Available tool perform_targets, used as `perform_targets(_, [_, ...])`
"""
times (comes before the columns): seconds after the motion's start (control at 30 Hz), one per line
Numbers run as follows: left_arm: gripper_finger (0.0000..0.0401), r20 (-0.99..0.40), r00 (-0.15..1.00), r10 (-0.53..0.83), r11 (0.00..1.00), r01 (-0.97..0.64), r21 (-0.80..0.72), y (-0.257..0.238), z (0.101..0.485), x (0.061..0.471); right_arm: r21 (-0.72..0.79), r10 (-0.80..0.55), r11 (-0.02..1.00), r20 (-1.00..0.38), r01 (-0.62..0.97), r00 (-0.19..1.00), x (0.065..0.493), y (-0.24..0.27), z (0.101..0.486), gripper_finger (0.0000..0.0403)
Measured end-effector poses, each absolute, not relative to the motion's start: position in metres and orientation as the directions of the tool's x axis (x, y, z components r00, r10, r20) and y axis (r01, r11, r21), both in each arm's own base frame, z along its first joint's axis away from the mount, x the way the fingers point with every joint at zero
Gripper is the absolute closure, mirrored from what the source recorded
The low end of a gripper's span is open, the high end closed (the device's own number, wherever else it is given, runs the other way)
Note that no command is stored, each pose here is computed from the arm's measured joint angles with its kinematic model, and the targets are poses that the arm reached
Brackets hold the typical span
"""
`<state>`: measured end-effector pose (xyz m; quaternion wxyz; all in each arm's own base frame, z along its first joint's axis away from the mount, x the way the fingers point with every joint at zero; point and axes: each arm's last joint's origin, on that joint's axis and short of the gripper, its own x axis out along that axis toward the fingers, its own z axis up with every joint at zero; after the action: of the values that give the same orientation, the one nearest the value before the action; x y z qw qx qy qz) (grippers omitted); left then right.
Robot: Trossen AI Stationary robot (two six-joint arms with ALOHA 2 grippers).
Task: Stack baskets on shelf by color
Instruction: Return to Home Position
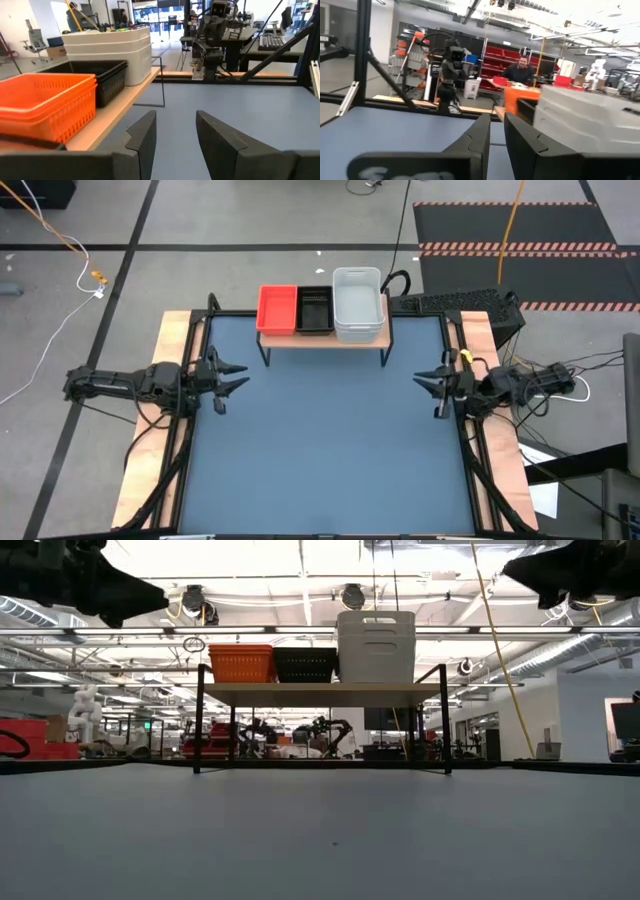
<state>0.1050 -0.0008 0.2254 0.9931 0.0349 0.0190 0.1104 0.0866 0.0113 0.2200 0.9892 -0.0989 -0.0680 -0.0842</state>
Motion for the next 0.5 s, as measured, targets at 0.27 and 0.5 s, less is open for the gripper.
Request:
perform_targets(0.27, [0.0261,-0.024,0.975,0.222,0.974,-0.221,0.040,0.001,0.220,0.090,-0.176,-0.122,0.974,0.117,0.142,0.986,0.077,0.009,0.226,0.0354])
perform_targets(0.5, [0.0261,0.003,0.973,0.231,0.972,-0.231,0.043,0.001,0.201,0.088,-0.144,-0.108,0.982,0.092,0.120,0.990,0.083,0.011,0.211,0.0353])
